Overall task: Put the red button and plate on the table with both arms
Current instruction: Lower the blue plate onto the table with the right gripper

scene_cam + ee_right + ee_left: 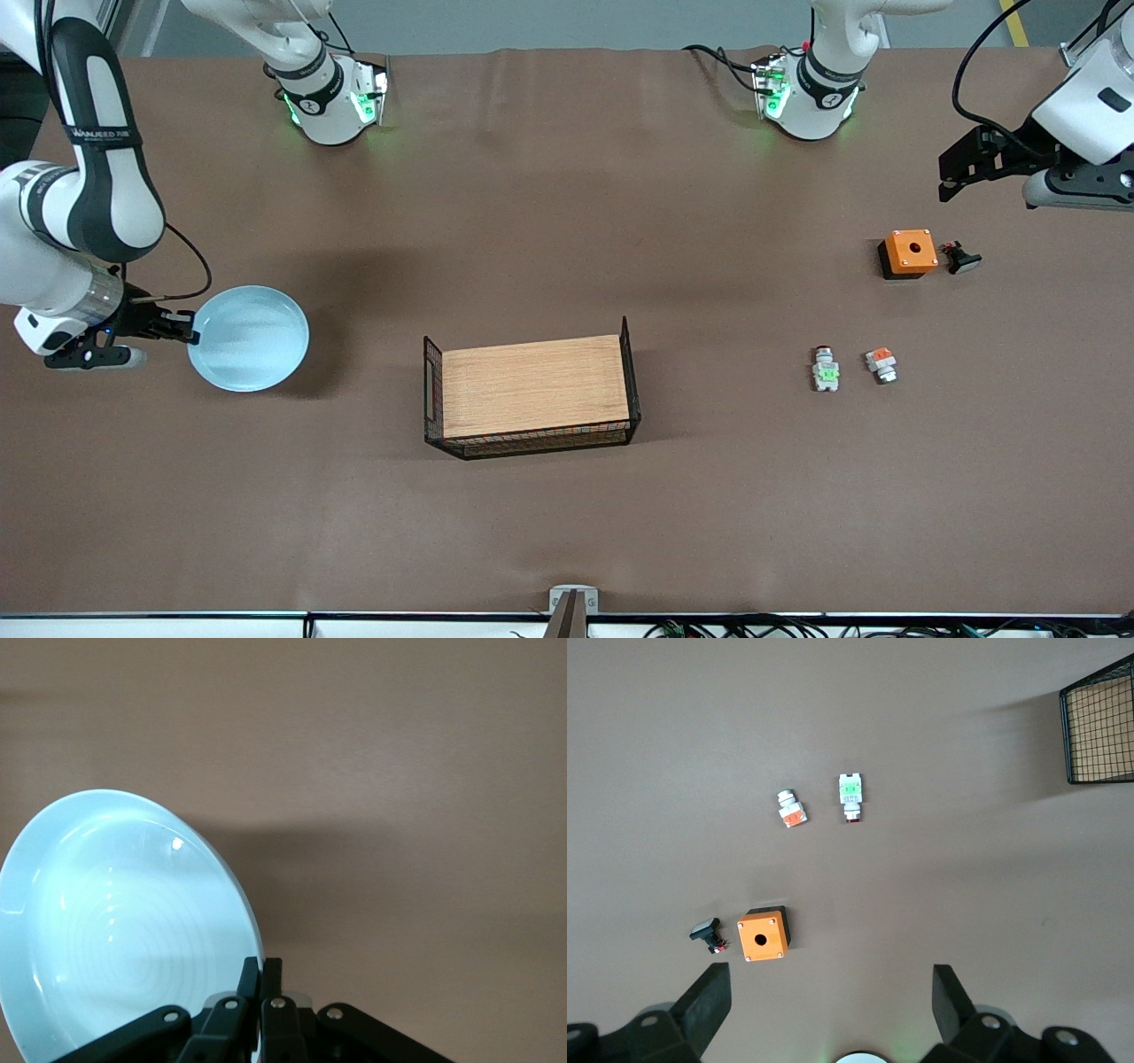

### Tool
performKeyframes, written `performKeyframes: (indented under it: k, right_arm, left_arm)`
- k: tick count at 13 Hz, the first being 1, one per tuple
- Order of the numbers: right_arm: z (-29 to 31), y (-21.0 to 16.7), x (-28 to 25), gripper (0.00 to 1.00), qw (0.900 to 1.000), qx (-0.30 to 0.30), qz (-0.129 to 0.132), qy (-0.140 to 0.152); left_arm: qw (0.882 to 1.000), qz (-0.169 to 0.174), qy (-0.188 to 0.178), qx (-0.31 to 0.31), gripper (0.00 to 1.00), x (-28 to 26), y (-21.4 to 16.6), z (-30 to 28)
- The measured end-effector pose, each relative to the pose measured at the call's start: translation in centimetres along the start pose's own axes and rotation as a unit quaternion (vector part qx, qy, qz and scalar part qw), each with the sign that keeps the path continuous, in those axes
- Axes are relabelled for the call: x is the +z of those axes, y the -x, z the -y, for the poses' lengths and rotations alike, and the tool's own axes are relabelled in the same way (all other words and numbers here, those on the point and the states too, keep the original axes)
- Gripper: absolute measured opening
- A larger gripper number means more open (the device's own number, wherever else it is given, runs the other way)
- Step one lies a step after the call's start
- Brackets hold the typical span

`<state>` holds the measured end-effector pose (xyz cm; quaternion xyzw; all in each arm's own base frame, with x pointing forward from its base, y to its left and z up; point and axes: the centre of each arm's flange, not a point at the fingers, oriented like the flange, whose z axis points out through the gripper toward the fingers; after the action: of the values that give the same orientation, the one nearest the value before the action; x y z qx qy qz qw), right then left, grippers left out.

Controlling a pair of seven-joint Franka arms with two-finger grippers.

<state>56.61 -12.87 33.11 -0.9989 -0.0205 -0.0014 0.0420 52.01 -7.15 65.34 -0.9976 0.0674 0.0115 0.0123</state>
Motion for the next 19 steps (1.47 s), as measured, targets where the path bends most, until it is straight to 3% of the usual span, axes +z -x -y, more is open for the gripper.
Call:
performKeyframes:
  k: [3,8,12,19]
  right_arm:
    - [-3.7,1.1,2.6,0.03,1.0,-0.017,-0.005,-0.024]
    - [-5.6,2.2,9.5,0.03,0.996,-0.007,0.001,-0.092]
    - [-5.7,2.5,11.3,0.03,0.995,0.001,0.008,-0.103]
    - [-6.6,2.9,13.8,0.03,0.994,-0.005,-0.006,-0.111]
  left_arm:
    - [1.0,0.001,0.0,0.0,1.0,0.1,0.0,0.0]
    - [1.0,0.001,0.0,0.0,1.0,0.2,0.0,0.0]
    - [1.0,0.001,0.0,0.0,1.0,0.2,0.0,0.0]
    - [1.0,0.001,0.0,0.0,1.0,0.2,0.0,0.0]
